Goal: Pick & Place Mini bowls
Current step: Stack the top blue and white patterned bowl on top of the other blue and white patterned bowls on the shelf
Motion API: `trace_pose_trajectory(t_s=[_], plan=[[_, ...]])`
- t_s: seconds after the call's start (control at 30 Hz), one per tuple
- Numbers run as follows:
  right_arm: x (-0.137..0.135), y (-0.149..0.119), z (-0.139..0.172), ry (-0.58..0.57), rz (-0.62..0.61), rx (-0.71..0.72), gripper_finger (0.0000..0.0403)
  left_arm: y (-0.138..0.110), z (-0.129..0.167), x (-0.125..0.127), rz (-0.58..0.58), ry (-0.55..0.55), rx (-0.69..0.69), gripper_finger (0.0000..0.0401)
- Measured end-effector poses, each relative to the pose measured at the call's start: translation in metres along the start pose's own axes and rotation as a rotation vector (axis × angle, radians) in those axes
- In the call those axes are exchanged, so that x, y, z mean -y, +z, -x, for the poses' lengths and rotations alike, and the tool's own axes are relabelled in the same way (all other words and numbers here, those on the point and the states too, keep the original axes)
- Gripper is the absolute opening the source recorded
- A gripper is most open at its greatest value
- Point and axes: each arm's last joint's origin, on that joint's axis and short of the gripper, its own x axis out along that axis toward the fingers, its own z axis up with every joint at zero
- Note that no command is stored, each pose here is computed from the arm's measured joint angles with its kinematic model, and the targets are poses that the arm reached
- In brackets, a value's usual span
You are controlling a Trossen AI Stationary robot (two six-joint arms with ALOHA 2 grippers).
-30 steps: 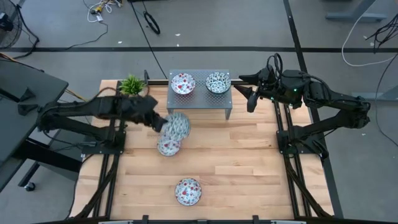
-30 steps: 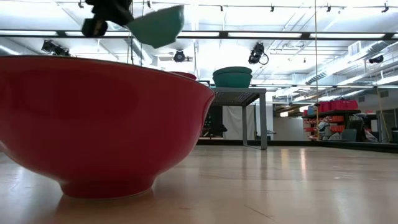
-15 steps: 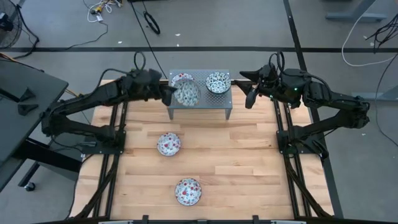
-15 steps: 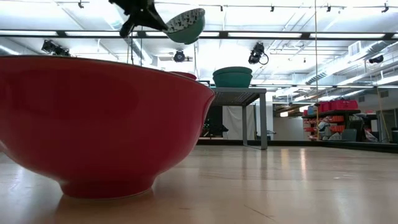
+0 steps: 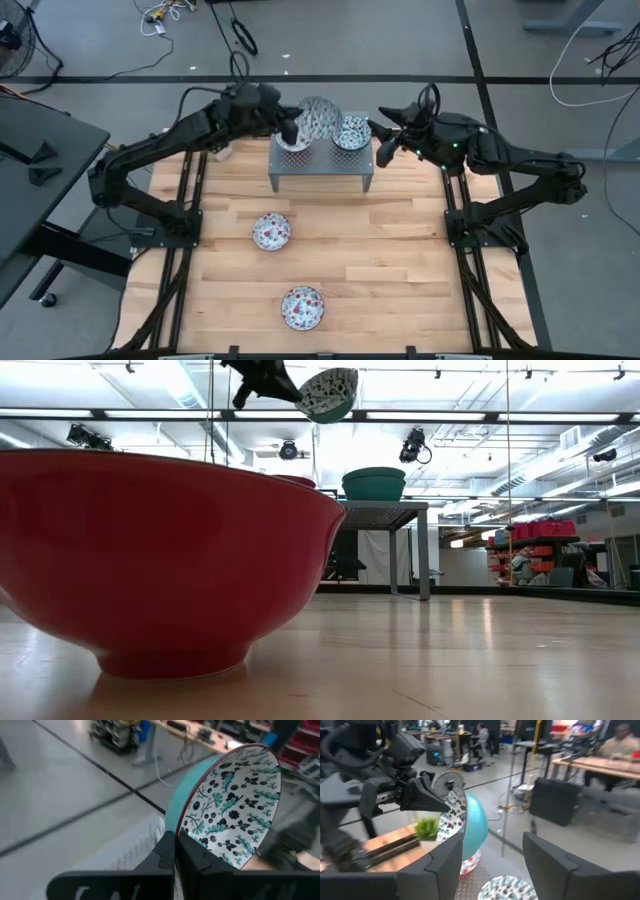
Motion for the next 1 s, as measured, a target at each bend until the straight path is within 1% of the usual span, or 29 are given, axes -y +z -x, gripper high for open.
trace_pose_trajectory(t_s=[0.23, 0.33, 0.43, 0.5, 0.6, 0.67, 0.87, 1.0], plan=[[-0.004, 0.007, -0.008, -0.107, 0.051, 0.087, 0.0210, 0.020, -0.012, 0.002, -0.064, 0.053, 0.118, 0.0004], [-0.005, 0.011, -0.012, -0.161, 0.074, 0.125, 0.0210, 0.024, -0.016, 0.003, -0.060, 0.054, 0.178, 0.0004], [-0.008, 0.013, -0.016, -0.187, 0.095, 0.148, 0.0210, 0.024, -0.021, 0.005, -0.058, 0.050, 0.189, 0.0004], [-0.011, 0.012, -0.021, -0.201, 0.123, 0.149, 0.0210, 0.021, -0.026, 0.006, -0.069, 0.074, 0.181, 0.0004], [-0.016, 0.010, -0.029, -0.224, 0.151, 0.156, 0.0210, 0.019, -0.031, 0.008, -0.088, 0.100, 0.200, 0.0004], [-0.020, 0.007, -0.034, -0.236, 0.171, 0.151, 0.0210, 0.021, -0.034, 0.011, -0.089, 0.099, 0.235, 0.0004], [-0.022, 0.001, -0.052, -0.345, 0.147, 0.141, 0.0210, 0.019, -0.037, 0.015, -0.141, 0.160, 0.254, 0.0004], [-0.016, -0.001, -0.062, -0.377, 0.102, 0.140, 0.0210, 0.020, -0.035, 0.016, -0.177, 0.209, 0.270, 0.0004]])
